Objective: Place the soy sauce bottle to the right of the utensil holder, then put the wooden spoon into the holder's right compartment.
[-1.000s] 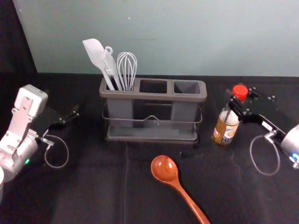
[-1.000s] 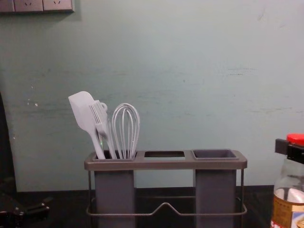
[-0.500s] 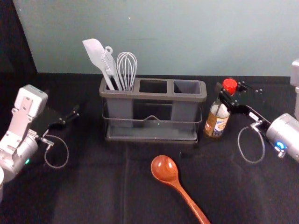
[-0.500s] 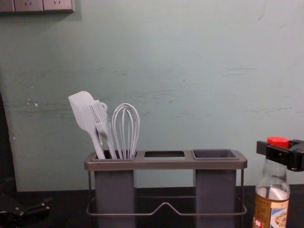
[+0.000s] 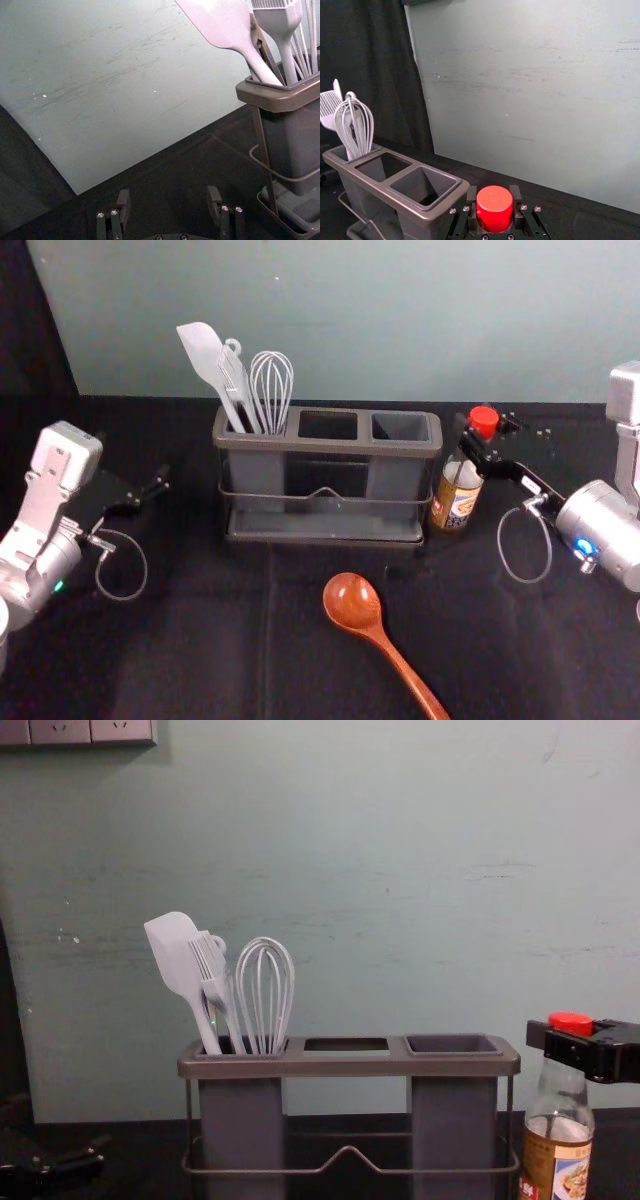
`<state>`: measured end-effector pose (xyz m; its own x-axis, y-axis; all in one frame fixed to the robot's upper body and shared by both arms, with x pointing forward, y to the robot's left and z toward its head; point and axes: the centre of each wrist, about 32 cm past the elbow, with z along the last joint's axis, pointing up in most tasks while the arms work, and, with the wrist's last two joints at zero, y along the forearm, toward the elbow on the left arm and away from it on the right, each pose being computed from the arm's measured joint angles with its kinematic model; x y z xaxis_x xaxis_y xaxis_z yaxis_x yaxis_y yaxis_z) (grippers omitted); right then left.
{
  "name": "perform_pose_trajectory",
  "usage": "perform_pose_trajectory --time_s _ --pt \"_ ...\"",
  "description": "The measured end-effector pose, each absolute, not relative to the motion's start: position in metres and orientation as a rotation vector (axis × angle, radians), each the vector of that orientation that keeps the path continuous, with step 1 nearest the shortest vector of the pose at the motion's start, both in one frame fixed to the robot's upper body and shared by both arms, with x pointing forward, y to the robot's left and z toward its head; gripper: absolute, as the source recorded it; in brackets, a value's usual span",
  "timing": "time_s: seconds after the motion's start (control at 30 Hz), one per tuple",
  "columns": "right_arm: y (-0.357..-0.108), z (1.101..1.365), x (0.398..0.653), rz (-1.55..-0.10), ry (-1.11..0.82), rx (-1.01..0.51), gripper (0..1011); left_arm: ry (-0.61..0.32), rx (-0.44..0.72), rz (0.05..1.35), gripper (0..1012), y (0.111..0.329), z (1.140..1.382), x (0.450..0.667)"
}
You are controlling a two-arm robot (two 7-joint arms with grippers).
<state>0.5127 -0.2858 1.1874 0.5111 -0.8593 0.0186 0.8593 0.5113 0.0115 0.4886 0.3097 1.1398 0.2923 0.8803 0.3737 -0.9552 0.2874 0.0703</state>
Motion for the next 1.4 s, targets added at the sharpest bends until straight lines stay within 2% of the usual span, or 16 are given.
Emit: perform_pose_trajectory --time_s 0.3,0.4,0.43,0.5,0.67,0.87,0.93,1.07,1.4 --pt "-0.284 1.186 0.513 -1.039 -0.023 0.014 388 -0.285 0.304 1.248 1005 0.31 1.14 0.489" --pt "-0.284 1.185 0.513 -1.043 -0.025 0.02 425 -0.285 0.304 1.248 1005 0.31 1.14 0.489" --pt "-0.285 1.185 0.513 -1.05 -0.024 0.024 486 -0.285 0.304 1.248 1005 0.31 1.14 0.489" --pt "-0.285 1.184 0.513 -1.055 -0.023 0.028 517 -0.285 0.304 1.248 1005 0.31 1.14 0.489" --pt "-0.287 1.187 0.51 -1.065 -0.025 0.055 707 -0.285 0.304 1.248 1005 0.31 1.14 0.489" --pt "-0.289 1.196 0.505 -1.066 -0.048 0.082 853 -0.285 0.304 1.248 1005 0.31 1.14 0.489" --pt "-0.289 1.2 0.502 -1.064 -0.058 0.082 940 -0.285 0.304 1.248 1005 0.31 1.14 0.489" --pt "-0.29 1.205 0.496 -1.062 -0.068 0.075 1003 -0.285 0.304 1.248 1005 0.31 1.14 0.489" --pt "-0.291 1.21 0.481 -1.043 -0.09 0.047 1000 -0.285 0.304 1.248 1005 0.31 1.14 0.489"
